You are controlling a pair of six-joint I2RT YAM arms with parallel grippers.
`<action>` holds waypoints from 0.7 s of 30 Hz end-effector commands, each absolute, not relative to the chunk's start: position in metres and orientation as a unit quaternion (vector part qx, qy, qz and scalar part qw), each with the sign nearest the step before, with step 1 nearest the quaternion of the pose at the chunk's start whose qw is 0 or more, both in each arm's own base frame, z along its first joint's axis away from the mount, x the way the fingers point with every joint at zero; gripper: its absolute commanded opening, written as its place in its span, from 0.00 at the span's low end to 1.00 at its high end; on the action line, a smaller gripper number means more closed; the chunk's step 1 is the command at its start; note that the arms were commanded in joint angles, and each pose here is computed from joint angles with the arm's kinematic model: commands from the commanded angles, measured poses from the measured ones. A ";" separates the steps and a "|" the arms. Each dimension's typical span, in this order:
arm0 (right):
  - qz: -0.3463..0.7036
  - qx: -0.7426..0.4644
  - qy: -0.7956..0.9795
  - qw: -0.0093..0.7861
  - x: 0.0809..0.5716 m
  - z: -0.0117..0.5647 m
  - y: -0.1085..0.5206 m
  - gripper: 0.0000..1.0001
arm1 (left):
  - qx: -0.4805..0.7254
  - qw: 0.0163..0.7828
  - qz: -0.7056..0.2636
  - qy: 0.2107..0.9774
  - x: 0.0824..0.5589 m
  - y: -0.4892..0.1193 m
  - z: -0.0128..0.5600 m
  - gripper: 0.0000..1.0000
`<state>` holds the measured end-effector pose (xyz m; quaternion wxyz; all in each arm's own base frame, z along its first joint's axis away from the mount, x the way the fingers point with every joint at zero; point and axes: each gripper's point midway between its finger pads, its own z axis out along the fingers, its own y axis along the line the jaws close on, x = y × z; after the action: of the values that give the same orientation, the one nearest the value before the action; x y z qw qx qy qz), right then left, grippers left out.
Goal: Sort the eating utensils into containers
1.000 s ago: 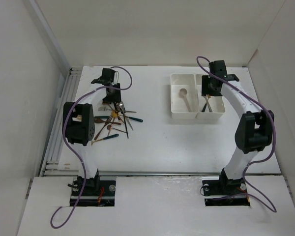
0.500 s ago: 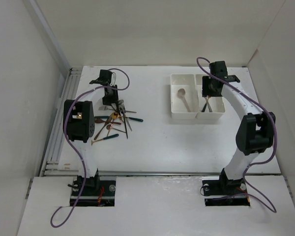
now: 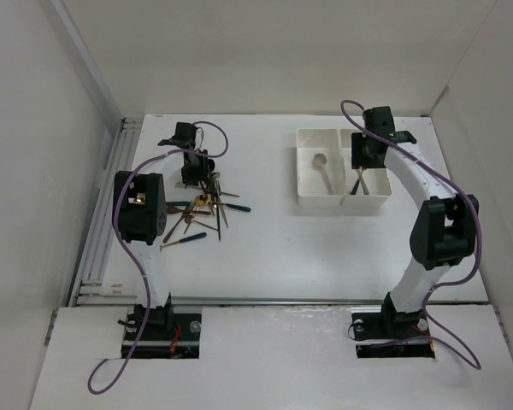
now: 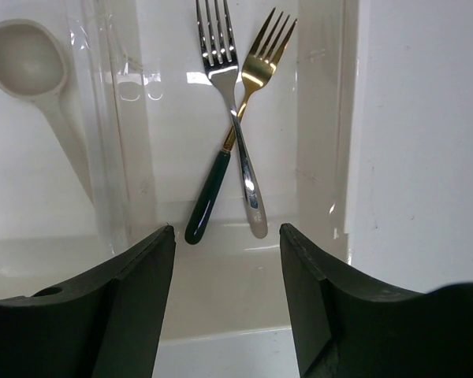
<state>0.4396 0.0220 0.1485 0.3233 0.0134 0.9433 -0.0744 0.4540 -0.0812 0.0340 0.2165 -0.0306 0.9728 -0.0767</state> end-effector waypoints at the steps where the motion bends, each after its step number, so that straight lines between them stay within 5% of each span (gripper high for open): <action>1: -0.077 0.009 0.929 0.363 0.445 0.175 0.026 0.61 | -0.023 0.271 -0.082 0.959 0.466 -0.082 0.084 0.36; 10: -0.084 0.005 0.931 0.354 0.446 0.170 0.024 0.61 | 0.014 0.311 -0.059 0.948 0.465 -0.102 0.111 0.36; 21: -0.089 -0.002 0.932 0.350 0.441 0.167 0.026 0.61 | 0.012 0.276 -0.045 0.960 0.466 -0.104 0.077 0.36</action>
<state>0.4390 0.0253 0.1491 0.3239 0.0016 0.9423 -0.0850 0.4580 -0.1099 0.0701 0.2675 0.0183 0.9617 -0.0566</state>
